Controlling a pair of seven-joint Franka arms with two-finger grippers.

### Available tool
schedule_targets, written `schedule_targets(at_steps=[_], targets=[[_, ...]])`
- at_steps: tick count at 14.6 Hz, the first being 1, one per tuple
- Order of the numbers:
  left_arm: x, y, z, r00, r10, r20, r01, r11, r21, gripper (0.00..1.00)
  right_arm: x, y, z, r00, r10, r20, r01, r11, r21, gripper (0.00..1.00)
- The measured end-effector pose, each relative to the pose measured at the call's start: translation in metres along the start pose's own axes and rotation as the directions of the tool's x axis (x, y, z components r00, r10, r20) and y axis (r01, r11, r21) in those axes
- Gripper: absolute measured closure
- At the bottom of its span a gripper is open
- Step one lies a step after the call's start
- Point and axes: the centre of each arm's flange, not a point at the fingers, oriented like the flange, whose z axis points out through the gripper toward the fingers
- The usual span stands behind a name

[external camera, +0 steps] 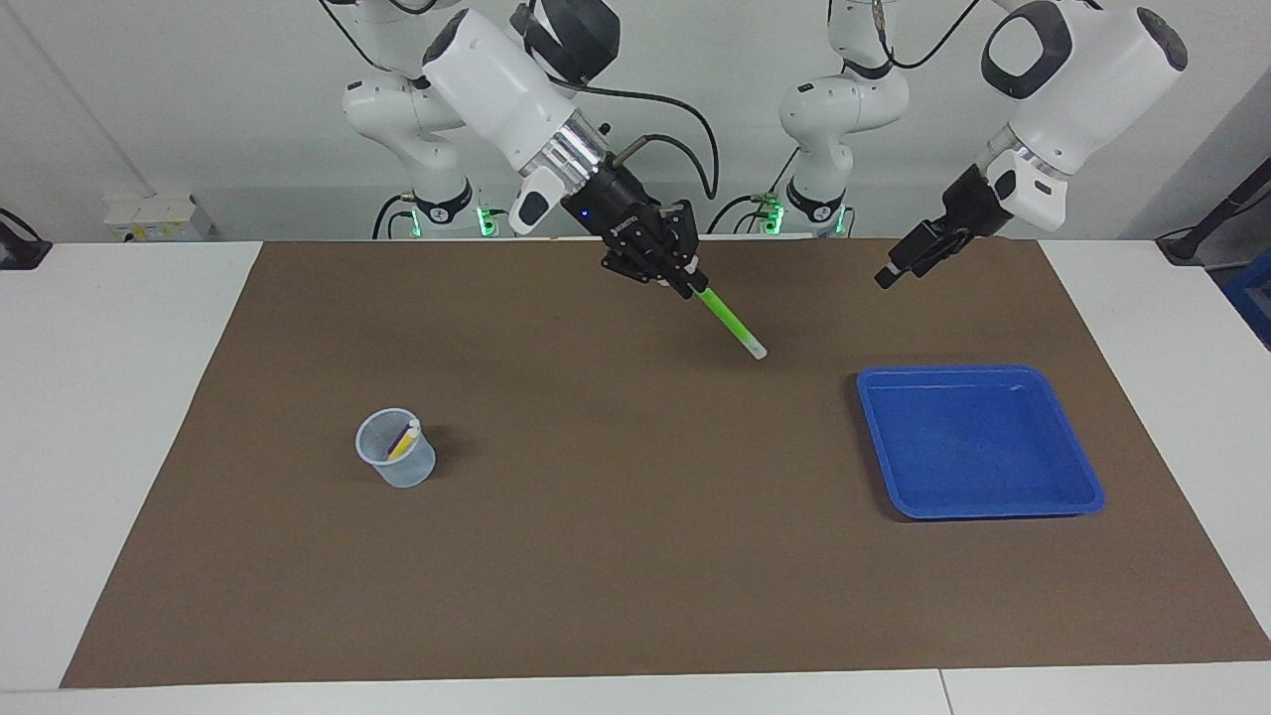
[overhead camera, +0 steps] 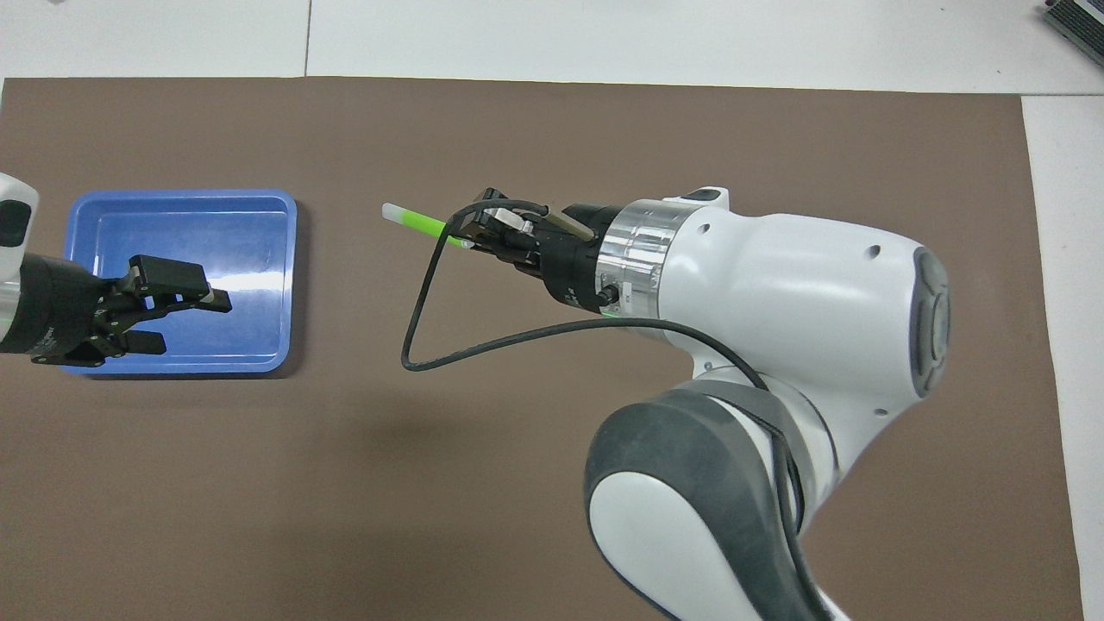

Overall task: Right arm passes pens to left for tray arrangement
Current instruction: 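Carry the green pen toward the left gripper while the left gripper opens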

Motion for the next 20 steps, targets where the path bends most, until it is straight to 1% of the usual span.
schedule_targets(at_steps=[1,3,4,5,6,7,8,10,12,13,14,16,17,18,20], targets=[[0.000,-0.001,0.000,1.000,0.015,-0.004,-0.015,1.000,0.016,0.05,-0.003,0.000,0.006,1.000,0.005,0.005,-0.005,1.000,0.000,0.81],[0.000,-0.001,0.001,1.000,0.015,-0.005,-0.015,1.000,0.026,0.06,-0.013,-0.002,0.015,1.000,0.019,0.021,-0.019,1.000,-0.002,0.81],[-0.001,-0.001,0.001,1.000,-0.014,-0.001,0.014,1.000,0.028,0.10,-0.019,-0.005,0.018,0.999,0.032,0.023,-0.032,0.999,0.004,0.81],[-0.003,0.000,0.002,0.997,-0.074,0.012,0.073,0.997,0.029,0.11,-0.026,-0.010,0.020,0.999,0.043,0.021,-0.043,0.999,0.014,0.81],[-0.006,0.002,0.003,0.985,-0.169,0.040,0.168,0.986,0.019,0.12,-0.033,-0.014,0.023,0.998,0.051,0.022,-0.051,0.998,0.021,0.81],[-0.011,0.007,0.003,0.953,-0.291,0.084,0.293,0.956,-0.008,0.12,-0.039,-0.017,0.025,0.998,0.057,0.025,-0.057,0.998,0.025,0.81],[-0.015,0.013,0.003,0.902,-0.410,0.132,0.417,0.908,-0.033,0.12,-0.042,-0.018,0.026,0.998,0.060,0.030,-0.061,0.998,0.026,0.81],[-0.021,0.024,0.000,0.772,-0.597,0.218,0.620,0.783,-0.050,0.12,-0.045,-0.019,0.027,0.998,0.060,0.033,-0.061,0.998,0.026,0.81],[-0.025,0.033,-0.003,0.650,-0.700,0.297,0.742,0.669,-0.047,0.15,-0.049,-0.020,0.030,0.998,0.056,0.041,-0.057,0.998,0.024,0.81],[-0.026,0.037,-0.004,0.594,-0.734,0.329,0.785,0.618,-0.039,0.19,-0.052,-0.021,0.032,0.998,0.054,0.045,-0.055,0.998,0.023,0.81],[-0.027,0.039,-0.005,0.546,-0.760,0.353,0.818,0.575,-0.029,0.19,-0.055,-0.021,0.033,0.997,0.051,0.050,-0.052,0.998,0.022,0.81],[-0.027,0.042,-0.005,0.476,-0.799,0.368,0.861,0.508,-0.011,0.19,-0.060,-0.022,0.036,0.997,0.048,0.057,-0.049,0.999,0.020,0.81],[-0.026,0.044,-0.003,0.450,-0.813,0.368,0.877,0.480,-0.013,0.19,-0.061,-0.022,0.037,0.997,0.047,0.059,-0.049,0.999,0.019,0.81],[-0.025,0.048,0.000,0.438,-0.821,0.367,0.887,0.462,-0.024,0.19,-0.061,-0.021,0.038,0.997,0.048,0.060,-0.049,0.999,0.018,0.81],[-0.024,0.054,0.006,0.429,-0.828,0.360,0.897,0.439,-0.058,0.19,-0.061,-0.021,0.039,0.997,0.048,0.060,-0.049,0.999,0.017,0.81]])
